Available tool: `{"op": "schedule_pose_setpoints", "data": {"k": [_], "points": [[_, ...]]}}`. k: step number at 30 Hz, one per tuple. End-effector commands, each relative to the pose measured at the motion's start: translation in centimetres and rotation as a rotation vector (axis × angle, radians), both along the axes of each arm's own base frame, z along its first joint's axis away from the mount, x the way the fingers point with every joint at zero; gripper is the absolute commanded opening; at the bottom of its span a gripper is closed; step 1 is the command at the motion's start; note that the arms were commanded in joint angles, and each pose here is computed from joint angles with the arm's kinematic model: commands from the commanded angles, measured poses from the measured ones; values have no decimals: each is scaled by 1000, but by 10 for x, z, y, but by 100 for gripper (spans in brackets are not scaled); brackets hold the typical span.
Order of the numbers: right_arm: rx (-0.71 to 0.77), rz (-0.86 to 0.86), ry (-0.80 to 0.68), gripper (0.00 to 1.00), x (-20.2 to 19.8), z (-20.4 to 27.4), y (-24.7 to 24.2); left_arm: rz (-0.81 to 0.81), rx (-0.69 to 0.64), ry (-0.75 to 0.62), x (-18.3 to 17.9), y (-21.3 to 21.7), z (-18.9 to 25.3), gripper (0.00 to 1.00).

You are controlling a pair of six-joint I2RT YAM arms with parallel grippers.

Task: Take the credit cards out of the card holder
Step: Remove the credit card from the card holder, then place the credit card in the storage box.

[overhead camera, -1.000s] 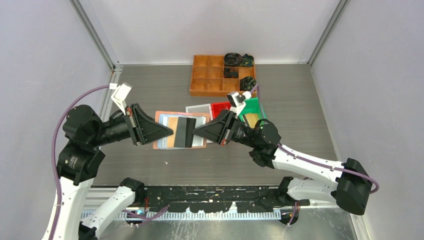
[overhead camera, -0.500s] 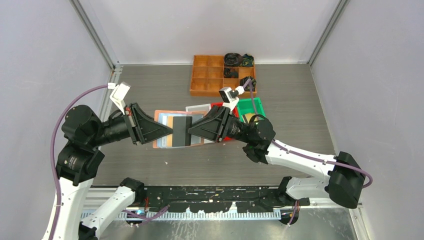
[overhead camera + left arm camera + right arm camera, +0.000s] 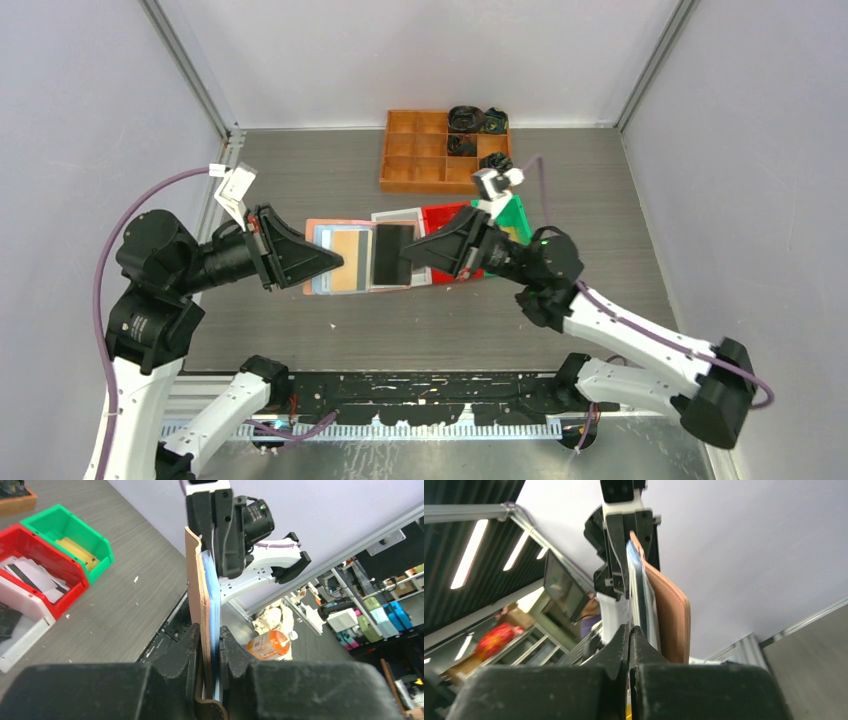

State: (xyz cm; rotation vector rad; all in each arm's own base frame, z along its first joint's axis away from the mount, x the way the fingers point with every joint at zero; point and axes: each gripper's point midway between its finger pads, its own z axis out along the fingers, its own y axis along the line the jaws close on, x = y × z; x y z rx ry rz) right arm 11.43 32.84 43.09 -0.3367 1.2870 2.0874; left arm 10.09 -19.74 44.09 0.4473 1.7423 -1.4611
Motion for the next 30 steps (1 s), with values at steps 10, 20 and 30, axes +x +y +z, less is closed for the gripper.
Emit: {"op": "schedule_pose_setpoints", "data": {"k": [10,20,30], "points": [[-394,-469,-21,1,78,-20,-76,-64,-1,-194,-26,5,29,0],[-722,-408,200,1,167,-129,-30,-76,25,-281,-35,9,36,0],[-1059,-377,288,1,231,-258,13,-122,2,-301,-44,8,41,0]]}}
